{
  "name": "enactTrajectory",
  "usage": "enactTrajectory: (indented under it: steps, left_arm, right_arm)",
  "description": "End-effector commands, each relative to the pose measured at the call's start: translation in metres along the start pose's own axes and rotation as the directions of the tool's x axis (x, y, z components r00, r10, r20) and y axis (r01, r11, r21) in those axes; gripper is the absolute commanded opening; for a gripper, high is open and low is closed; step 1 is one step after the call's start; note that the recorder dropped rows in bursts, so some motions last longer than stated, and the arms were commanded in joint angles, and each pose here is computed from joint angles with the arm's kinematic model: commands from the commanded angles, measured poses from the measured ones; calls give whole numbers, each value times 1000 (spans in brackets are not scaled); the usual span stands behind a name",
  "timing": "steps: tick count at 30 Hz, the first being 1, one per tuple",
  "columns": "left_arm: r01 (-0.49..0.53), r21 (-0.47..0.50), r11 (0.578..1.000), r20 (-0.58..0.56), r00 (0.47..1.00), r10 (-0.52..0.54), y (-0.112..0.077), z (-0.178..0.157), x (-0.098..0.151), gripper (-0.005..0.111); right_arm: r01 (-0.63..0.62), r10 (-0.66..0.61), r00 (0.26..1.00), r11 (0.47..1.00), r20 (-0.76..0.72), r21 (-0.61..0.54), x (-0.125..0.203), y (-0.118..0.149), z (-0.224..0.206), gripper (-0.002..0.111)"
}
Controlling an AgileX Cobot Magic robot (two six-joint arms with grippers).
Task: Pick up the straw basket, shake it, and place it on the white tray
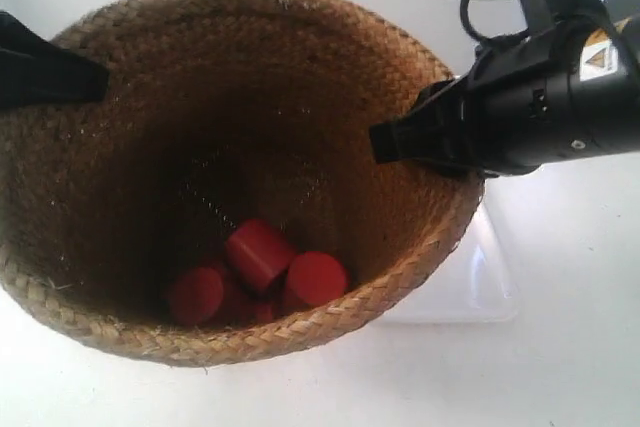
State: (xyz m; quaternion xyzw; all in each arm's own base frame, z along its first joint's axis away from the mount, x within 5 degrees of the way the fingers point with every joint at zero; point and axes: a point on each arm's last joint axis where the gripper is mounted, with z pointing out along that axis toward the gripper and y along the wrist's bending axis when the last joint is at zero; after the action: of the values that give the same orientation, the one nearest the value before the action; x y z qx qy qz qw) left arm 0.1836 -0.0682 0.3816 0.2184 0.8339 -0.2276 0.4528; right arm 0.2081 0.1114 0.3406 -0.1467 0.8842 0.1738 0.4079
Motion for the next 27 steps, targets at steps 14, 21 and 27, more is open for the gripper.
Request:
enactTrajectory:
  steps: [14,21,27]
  left_arm:
    - [102,125,987,137,983,-119,-2,56,-48,0]
    - [129,176,976,88,985,-146,-6,100,-66,0]
    - [137,182,974,48,988,-148,-2,114,-72,0]
  right_arm:
    - [57,-42,996,979,-82,193,-56,-53,11,0]
    - [44,-4,988,967,-157,250,-81,-80,4,0]
    - [55,-14,987,964,-159,258,-81,-84,3,0]
